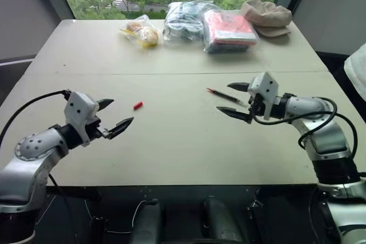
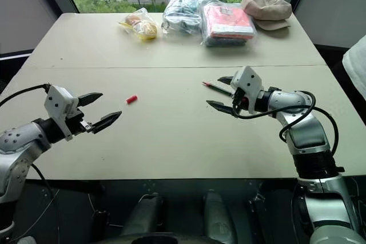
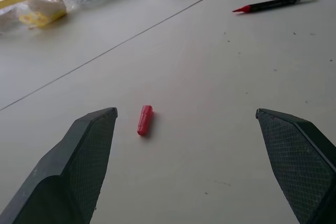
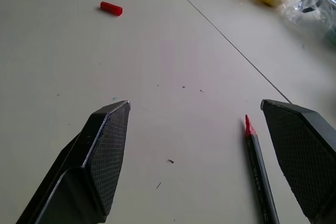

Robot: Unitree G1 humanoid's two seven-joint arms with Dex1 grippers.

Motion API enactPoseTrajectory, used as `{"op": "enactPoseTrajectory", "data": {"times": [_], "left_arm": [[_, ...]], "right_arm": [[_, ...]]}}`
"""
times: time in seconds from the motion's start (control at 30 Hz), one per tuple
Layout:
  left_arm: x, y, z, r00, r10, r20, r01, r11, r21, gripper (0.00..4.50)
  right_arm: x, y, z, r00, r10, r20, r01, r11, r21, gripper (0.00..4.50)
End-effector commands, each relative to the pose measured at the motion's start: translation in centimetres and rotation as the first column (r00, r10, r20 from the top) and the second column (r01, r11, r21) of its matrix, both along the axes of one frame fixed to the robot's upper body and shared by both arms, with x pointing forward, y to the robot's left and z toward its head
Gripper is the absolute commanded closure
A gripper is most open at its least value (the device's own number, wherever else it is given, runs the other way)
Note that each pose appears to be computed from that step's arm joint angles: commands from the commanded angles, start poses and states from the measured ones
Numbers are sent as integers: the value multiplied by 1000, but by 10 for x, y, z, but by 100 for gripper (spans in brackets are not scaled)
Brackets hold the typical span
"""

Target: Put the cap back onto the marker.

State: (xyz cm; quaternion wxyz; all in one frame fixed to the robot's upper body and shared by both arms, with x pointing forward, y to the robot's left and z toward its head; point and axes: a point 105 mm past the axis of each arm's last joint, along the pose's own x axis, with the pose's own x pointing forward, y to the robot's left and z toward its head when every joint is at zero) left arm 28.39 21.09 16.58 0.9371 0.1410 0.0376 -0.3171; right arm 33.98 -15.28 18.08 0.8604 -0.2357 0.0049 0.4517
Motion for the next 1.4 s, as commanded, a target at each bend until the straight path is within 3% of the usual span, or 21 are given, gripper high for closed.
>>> {"op": "enactPoseTrajectory", "data": {"times": [0.03,1.0,1.27,1.4], "left_arm": [[-2,0,17,998,-11,59,10,1000,18,7],[2,6,11,999,23,38,-24,1000,13,7],[49,31,-18,989,147,3,-146,984,-98,7],[68,19,-35,996,90,-27,-92,992,-91,7]], "right_arm": [[-1,3,14,999,20,44,-21,1000,12,38],[-4,9,12,999,32,36,-33,999,30,38],[-10,18,1,1000,23,19,-24,998,53,38],[-12,18,0,1000,6,16,-7,998,61,38]]}}
